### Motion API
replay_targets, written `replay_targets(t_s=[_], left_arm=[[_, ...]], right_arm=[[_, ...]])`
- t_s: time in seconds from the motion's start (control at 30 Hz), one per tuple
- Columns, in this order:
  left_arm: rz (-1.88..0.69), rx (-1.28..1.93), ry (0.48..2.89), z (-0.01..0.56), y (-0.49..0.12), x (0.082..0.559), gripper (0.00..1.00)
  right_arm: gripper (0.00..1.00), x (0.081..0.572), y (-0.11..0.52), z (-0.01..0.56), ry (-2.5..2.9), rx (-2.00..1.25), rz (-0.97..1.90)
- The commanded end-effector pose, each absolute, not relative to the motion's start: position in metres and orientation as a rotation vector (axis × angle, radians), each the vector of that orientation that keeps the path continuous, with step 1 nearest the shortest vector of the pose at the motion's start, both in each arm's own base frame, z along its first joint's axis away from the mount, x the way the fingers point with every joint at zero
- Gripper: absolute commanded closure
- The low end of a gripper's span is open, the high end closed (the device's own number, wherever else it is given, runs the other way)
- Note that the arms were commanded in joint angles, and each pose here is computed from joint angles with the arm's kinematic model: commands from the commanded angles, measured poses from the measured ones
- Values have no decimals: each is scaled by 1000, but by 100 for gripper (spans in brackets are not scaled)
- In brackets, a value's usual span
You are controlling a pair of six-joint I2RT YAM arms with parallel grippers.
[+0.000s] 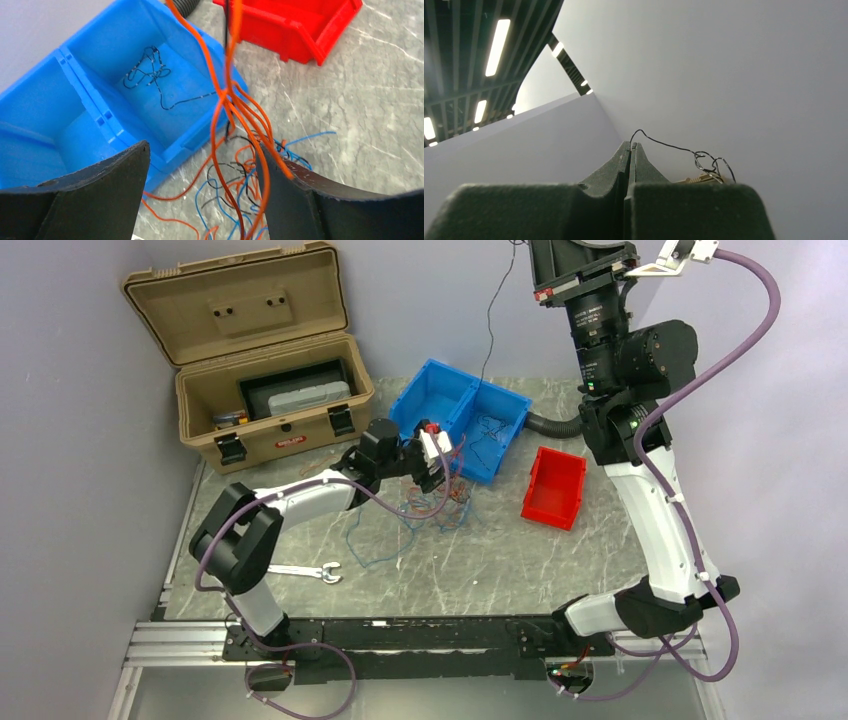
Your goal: Untangle the cables
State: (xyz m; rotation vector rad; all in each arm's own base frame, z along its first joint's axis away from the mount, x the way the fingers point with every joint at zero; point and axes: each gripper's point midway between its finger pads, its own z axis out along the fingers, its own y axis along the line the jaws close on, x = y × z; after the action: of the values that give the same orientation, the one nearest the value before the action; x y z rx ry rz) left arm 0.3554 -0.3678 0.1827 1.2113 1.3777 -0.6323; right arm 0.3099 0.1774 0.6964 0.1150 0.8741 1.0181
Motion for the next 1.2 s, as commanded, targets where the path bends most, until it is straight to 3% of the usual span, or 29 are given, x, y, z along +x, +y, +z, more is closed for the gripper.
replay_targets(t_s=[0.0, 0.17, 0.3, 0.37, 0.47, 0.57, 0.63, 0.67, 0.7, 0.73, 0.97, 1.17], left_arm=[[-615, 1277, 1332, 196, -357, 345, 21], [-594, 1296, 1342, 195, -347, 348, 28], [-578, 1280, 1337, 200, -345, 355, 46], [-598, 1270, 1325, 203, -350, 357, 45], [-639, 1264, 1311, 206, -359, 359, 37], [-673, 1256, 1296, 210, -365, 359, 43], [-687, 1246, 1298, 213, -368, 361, 58], [-684, 1227, 1314, 214, -368, 364, 70], [-686, 1208, 1338, 215, -369, 368, 89], [-682, 1197, 1368, 212, -368, 371, 100], [-750, 888, 1588, 173, -319, 372, 100], [-774, 537, 1791, 140, -247, 355, 100]], right_arm=[[100, 290, 170, 715, 819, 98, 1034], [100, 293, 172, 713, 831, 94, 1037], [100, 294, 174, 712, 841, 89, 1041], [100, 294, 175, 712, 840, 89, 1045], [100, 292, 174, 712, 838, 92, 1050], [100, 293, 174, 711, 842, 94, 1052], [100, 294, 174, 710, 845, 96, 1050], [100, 293, 174, 710, 844, 98, 1049], [100, 293, 173, 710, 841, 100, 1044], [100, 293, 171, 710, 839, 106, 1035], [100, 288, 130, 700, 822, 201, 833], [100, 305, 79, 639, 967, 347, 468]])
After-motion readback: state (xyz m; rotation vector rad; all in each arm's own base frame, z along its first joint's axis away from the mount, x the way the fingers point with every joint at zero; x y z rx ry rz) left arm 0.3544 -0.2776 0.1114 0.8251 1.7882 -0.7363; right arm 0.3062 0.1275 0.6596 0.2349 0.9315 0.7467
